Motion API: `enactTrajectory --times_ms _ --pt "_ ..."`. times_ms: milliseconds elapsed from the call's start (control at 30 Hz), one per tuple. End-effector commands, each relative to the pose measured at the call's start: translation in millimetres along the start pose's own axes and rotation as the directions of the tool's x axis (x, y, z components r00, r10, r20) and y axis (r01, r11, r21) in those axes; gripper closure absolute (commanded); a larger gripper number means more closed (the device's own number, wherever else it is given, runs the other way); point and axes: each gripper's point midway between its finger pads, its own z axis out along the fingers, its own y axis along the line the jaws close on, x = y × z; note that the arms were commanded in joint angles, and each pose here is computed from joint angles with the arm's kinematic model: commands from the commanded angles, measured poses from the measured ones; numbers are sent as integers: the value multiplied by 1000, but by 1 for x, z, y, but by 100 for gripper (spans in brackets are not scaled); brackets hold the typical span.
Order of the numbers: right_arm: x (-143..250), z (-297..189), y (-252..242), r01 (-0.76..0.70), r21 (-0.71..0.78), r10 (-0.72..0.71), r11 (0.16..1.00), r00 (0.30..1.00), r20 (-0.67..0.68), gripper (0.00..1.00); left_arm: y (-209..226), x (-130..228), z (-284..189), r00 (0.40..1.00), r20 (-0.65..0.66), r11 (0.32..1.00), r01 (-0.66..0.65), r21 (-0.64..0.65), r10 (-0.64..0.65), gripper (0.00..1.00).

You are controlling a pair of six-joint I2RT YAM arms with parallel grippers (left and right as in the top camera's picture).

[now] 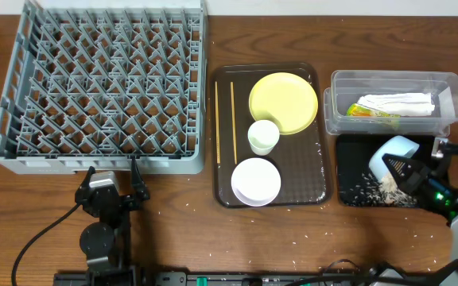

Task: Sort waste into correct bins and load items into the dishwasher
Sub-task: 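Tip blue bowl over black tray with right gripper, dumping rice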

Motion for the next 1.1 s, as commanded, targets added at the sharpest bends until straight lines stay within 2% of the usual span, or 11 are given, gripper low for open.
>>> enactTrajectory --times_ms 0,167,300,533,733,1067 --pt "4 1 7 24 -82 -21 996 999 31 99 2 15 1 999 -46 1000 -13 -4 12 12" --pt "3 1 13 70 -138 -63 988 996 59 99 2 15 1 999 -46 1000 -13 -4 12 12" --pt "-7 -5 34 132 -254 -107 958 988 111 99 2 15 1 999 -46 1000 -13 -4 12 12" --pt "-11 -7 40 92 -298 -62 950 992 110 99 2 15 1 999 -46 1000 -13 -4 12 12" --pt "-17 -12 47 -58 -356 88 933 994 68 99 2 15 1 999 -46 1000 -13 -4 12 12" --pt "-29 -25 35 -253 -340 291 906 955 64 99 2 15 1 999 -46 1000 -13 -4 12 12"
